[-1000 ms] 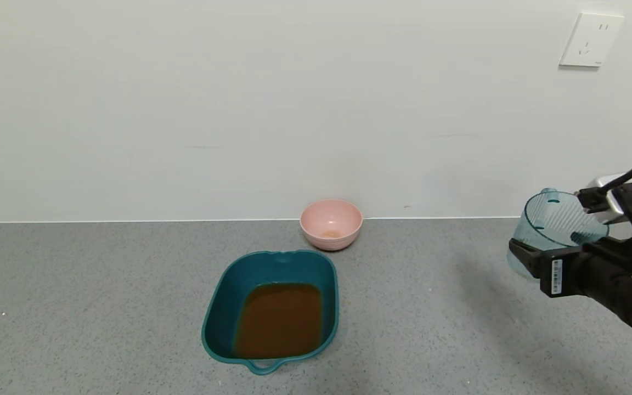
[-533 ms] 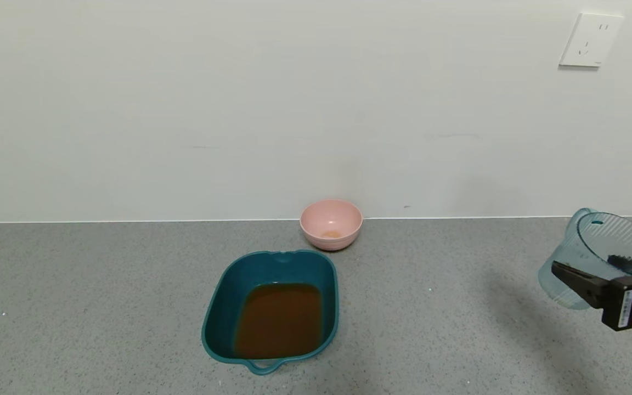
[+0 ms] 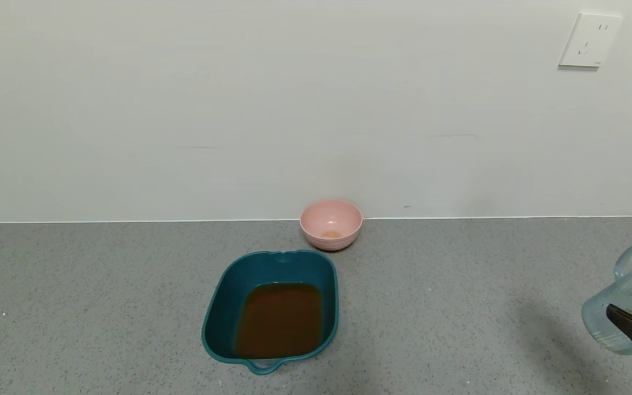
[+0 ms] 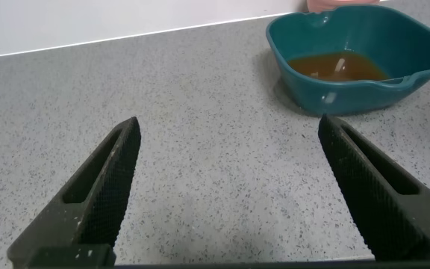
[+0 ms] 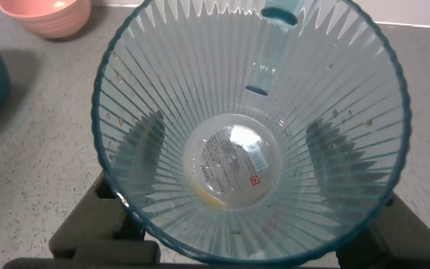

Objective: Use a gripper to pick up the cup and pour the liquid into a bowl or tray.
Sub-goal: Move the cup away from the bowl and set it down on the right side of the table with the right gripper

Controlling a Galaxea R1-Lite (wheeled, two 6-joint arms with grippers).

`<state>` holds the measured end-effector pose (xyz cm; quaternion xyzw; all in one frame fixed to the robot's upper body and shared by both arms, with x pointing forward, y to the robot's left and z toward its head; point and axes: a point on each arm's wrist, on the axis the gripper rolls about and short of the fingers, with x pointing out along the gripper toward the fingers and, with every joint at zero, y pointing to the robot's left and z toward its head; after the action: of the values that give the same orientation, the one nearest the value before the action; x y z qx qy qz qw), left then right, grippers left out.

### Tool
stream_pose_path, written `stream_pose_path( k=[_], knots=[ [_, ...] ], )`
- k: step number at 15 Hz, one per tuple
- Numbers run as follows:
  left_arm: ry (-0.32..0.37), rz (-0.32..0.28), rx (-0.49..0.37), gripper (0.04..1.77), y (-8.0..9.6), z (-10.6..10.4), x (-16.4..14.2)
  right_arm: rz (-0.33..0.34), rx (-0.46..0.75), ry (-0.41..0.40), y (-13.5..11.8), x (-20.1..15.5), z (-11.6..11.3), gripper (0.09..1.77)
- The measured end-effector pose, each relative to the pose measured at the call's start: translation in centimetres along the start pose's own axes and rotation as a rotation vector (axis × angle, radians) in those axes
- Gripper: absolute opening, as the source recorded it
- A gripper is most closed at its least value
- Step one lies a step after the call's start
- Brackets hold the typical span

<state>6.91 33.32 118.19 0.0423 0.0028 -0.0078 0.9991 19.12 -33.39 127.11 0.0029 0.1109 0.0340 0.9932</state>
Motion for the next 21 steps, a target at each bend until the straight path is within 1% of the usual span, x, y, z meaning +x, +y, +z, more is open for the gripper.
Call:
stream_pose_path(
  k=[3,5,7,10,13,15,17,19,21],
  knots=[
    [0.000,0.000,0.000,1.72,0.0,0.0,0.0,-0.061,0.013,-0.048,-0.3,-2.3,-0.9,1.33],
    [0.000,0.000,0.000,1.72,0.0,0.0,0.0,-0.079,0.010,-0.069,-0.3,-3.2,-1.8,1.33],
    [0.000,0.000,0.000,1.72,0.0,0.0,0.0,-0.084,0.005,-0.089,-0.3,-3.7,-2.0,1.33],
    [0.000,0.000,0.000,1.72,0.0,0.0,0.0,-0.087,-0.002,-0.107,-0.4,-3.3,-1.6,1.33],
    [0.000,0.000,0.000,1.72,0.0,0.0,0.0,-0.091,-0.014,-0.134,-0.7,-1.4,-0.6,1.33],
    [0.000,0.000,0.000,1.72,0.0,0.0,0.0,-0.088,-0.017,-0.112,-0.9,0.5,-0.5,1.33],
    [0.000,0.000,0.000,1.72,0.0,0.0,0.0,-0.081,-0.015,-0.075,-1.1,2.4,-0.8,1.33],
    [0.000,0.000,0.000,1.72,0.0,0.0,0.0,-0.076,-0.011,-0.030,-1.2,4.2,-1.6,1.33],
    [0.000,0.000,0.000,1.72,0.0,0.0,0.0,-0.072,-0.005,0.044,-1.4,5.9,-3.0,1.33]
  ],
)
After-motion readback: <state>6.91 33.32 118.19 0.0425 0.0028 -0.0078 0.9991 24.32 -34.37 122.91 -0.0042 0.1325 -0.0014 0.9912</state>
